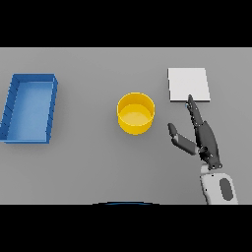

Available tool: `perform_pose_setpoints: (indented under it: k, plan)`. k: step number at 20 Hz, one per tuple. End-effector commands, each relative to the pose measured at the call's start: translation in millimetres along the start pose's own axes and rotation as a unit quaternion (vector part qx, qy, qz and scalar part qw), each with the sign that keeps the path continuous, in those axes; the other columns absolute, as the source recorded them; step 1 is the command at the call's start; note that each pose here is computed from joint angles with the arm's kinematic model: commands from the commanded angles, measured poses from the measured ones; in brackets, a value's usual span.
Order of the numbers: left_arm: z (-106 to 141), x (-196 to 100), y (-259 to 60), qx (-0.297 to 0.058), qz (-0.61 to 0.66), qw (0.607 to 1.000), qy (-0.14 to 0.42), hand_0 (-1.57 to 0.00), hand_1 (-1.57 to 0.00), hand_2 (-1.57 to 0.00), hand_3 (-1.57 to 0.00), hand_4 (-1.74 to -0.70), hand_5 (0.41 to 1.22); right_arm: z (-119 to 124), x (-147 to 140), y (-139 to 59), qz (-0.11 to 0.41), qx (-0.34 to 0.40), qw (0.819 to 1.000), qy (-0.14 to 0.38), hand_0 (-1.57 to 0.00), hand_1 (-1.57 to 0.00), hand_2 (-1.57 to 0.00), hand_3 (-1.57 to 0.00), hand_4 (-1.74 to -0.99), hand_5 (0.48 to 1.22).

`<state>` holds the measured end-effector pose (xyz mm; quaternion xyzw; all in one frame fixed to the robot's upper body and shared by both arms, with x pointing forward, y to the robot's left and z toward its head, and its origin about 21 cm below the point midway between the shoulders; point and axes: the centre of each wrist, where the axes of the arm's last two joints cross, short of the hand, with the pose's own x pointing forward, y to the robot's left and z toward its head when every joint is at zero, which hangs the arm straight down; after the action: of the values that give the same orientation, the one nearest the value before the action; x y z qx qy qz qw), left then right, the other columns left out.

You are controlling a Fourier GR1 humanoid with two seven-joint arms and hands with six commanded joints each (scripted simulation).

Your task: Pick up the red beaker and tilt it to pour out 1 green nut into yellow bowl. Pick up the yellow bowl and place it on the metallic measuring scale.

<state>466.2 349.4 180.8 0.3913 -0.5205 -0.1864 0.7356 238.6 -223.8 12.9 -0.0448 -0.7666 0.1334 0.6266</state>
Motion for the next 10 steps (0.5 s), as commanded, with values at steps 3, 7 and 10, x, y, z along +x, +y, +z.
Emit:
perform_pose_setpoints:
  k: [3,7,10]
  plan:
    - [3.7,-36.4,-29.3,-0.005,0.035,0.999,0.015,-1.57,-1.57,-1.57,-1.57,-1.74,1.221,5.3,-3.7,-2.6,0.005,-0.002,1.0,-0.005,0.0,0.0,0.0,0.0,-1.151,0.676]
    - [21.1,-70.2,-57.2,-0.014,0.065,0.997,0.028,-1.57,-1.57,-1.57,-1.57,-1.74,1.151,2.4,-4.0,-2.3,0.009,-0.001,1.0,0.007,0.0,0.0,0.0,0.0,-1.174,0.676]
    - [39.5,-78.7,-63.3,-0.012,0.075,0.996,0.05,-1.57,-1.57,-1.57,-1.57,-1.74,0.984,6.1,-3.0,1.1,0.008,0.004,1.0,-0.003,0.0,0.0,0.0,0.0,-1.161,0.671]
